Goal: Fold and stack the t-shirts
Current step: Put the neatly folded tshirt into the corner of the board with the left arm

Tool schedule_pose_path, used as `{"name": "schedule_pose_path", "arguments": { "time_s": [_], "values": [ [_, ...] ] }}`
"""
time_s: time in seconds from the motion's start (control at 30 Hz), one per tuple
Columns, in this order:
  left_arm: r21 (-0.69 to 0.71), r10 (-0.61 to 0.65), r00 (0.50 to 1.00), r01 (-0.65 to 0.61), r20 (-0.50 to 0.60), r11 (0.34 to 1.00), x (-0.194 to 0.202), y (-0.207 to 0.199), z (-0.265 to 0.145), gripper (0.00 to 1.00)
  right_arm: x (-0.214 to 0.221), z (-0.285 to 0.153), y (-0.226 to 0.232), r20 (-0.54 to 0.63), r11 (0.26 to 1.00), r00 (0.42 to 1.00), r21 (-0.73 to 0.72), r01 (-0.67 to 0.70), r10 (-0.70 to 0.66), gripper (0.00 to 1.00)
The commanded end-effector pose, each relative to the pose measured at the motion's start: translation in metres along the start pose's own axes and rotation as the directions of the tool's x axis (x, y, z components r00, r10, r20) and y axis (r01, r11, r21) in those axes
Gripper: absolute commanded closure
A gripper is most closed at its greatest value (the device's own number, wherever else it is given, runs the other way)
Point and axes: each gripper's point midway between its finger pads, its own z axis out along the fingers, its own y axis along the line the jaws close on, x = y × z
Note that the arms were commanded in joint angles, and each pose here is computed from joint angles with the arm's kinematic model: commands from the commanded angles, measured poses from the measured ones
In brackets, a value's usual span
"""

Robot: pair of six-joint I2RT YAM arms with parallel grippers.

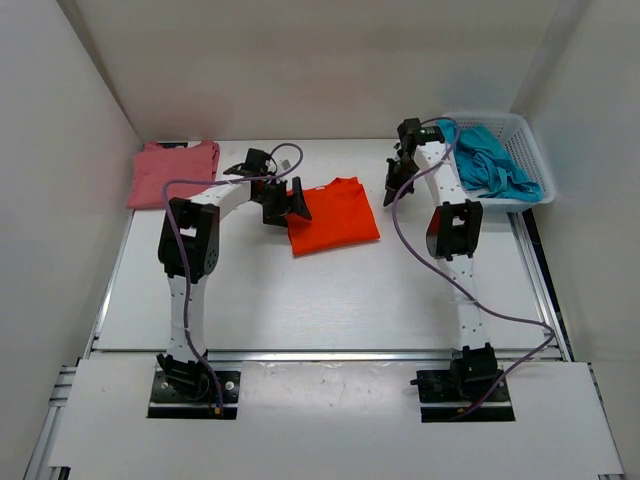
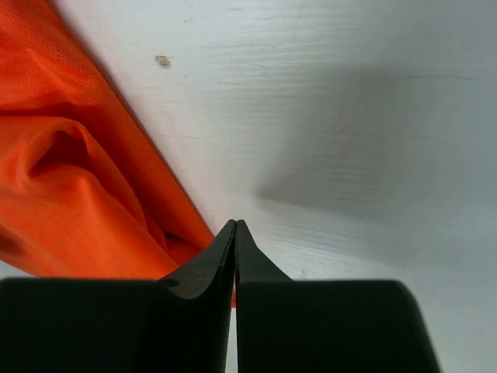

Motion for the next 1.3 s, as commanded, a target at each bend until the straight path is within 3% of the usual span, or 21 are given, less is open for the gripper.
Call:
{"name": "schedule_pose_path", "arguments": {
  "time_s": [0.0, 0.1, 0.33, 0.47, 0.5, 0.67, 0.87, 1.07, 1.1, 1.27],
  "values": [
    [-0.061, -0.052, 0.994, 0.046, -0.101, 0.997, 0.033, 0.027, 0.028, 0.06, 0.009, -0.008, 0.027, -0.027, 0.995, 1.0, -0.095, 0.008, -0.011, 0.97],
    [-0.076, -0.034, 0.995, 0.027, -0.095, 0.997, 0.03, 0.033, 0.033, 0.11, 0.016, 0.01, 0.032, -0.07, 0.993, 0.998, -0.119, 0.003, -0.011, 0.97],
    [-0.048, -0.003, 0.995, -0.002, -0.098, 0.999, 0.025, 0.032, 0.042, 0.46, 0.022, 0.022, 0.051, -0.097, 0.984, 0.995, -0.179, 0.007, -0.025, 0.97],
    [-0.016, 0.01, 0.996, -0.011, -0.084, 1.0, 0.017, 0.031, 0.041, 0.92, 0.013, 0.006, 0.044, -0.062, 0.985, 0.998, -0.17, -0.002, -0.009, 0.98],
    [-0.026, 0.019, 0.997, -0.021, -0.07, 0.999, 0.011, 0.036, 0.037, 1.0, 0.009, 0.001, 0.039, -0.046, 0.988, 0.999, -0.156, -0.003, -0.004, 0.97],
    [-0.092, 0.13, 0.991, -0.128, 0.014, 0.987, -0.023, 0.035, 0.004, 1.0, -0.003, -0.057, 0.024, 0.051, 0.993, 0.999, -0.118, -0.008, 0.014, 0.98],
    [-0.301, 0.289, 0.952, -0.249, 0.097, 0.921, -0.064, 0.062, -0.066, 1.0, 0.017, -0.127, -0.019, 0.138, 0.995, 0.99, 0.102, 0.013, -0.028, 0.99],
    [-0.556, 0.448, 0.891, -0.34, 0.066, 0.758, -0.099, 0.097, -0.119, 1.0, 0.019, -0.162, -0.022, 0.21, 0.992, 0.977, 0.122, 0.008, -0.034, 0.99],
    [-0.564, 0.456, 0.887, -0.337, 0.078, 0.753, -0.103, 0.097, -0.125, 1.0, 0.015, -0.165, -0.019, 0.226, 0.993, 0.973, 0.114, 0.01, -0.036, 0.99],
    [-0.737, 0.517, 0.854, -0.313, 0.057, 0.599, -0.131, 0.123, -0.164, 1.0, 0.013, -0.169, -0.009, 0.245, 0.994, 0.968, 0.106, 0.032, -0.057, 1.0]
  ]
}}
